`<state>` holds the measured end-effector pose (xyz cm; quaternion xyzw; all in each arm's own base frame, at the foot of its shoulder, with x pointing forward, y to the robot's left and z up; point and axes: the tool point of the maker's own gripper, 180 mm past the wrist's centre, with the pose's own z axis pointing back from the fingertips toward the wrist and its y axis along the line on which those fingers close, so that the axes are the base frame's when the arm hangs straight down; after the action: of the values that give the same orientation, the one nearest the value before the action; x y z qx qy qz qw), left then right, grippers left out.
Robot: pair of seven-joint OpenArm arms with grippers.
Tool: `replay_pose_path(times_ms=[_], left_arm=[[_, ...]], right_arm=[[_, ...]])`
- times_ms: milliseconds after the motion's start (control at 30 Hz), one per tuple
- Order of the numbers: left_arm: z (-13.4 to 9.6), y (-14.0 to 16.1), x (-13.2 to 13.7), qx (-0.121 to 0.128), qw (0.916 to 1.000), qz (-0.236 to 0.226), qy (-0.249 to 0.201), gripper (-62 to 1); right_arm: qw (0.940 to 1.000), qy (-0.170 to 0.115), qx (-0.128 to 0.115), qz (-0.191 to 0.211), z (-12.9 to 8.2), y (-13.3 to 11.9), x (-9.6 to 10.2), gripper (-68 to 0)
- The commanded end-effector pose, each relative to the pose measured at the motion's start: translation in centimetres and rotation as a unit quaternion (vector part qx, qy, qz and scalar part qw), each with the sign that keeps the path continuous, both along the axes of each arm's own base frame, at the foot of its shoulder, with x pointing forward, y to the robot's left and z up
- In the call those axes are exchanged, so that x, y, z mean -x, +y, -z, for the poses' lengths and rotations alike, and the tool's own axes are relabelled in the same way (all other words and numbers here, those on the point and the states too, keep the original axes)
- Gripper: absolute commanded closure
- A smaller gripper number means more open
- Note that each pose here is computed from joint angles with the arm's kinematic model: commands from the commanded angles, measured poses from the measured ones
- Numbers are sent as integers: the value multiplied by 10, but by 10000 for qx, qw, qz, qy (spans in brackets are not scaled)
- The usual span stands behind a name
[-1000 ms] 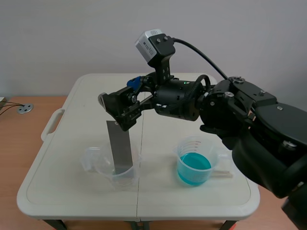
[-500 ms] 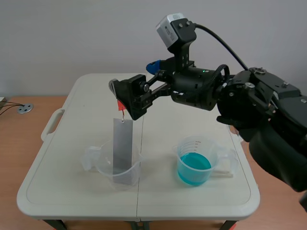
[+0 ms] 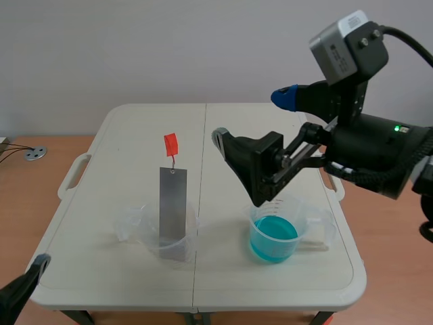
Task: Hold the metal plate by the orange handle, dip it into the blue solution, take it out and point at it, then put the plate back in the beaker on the left.
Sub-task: 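Return to the home posture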
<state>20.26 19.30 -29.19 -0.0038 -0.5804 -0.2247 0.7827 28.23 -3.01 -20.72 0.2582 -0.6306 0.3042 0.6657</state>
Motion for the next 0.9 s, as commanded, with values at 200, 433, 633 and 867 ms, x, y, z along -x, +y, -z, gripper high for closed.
replay_pose_path(times_ms=[200,433,633,867], left_arm=[[-49,-42,-6,576,9931,657,-789,-623],[-50,-66,-6,883,9884,980,-757,-623],[-46,-72,-4,939,9879,1042,-657,-623],[-45,-73,-3,947,9878,1061,-638,-623]], right_arm=[[9996,-148,145,210,-8,-18,33,-664],[9994,56,237,245,-6,-21,70,-664],[9987,212,281,363,-1,-26,86,-663],[9982,208,407,398,2,-28,85,-663]])
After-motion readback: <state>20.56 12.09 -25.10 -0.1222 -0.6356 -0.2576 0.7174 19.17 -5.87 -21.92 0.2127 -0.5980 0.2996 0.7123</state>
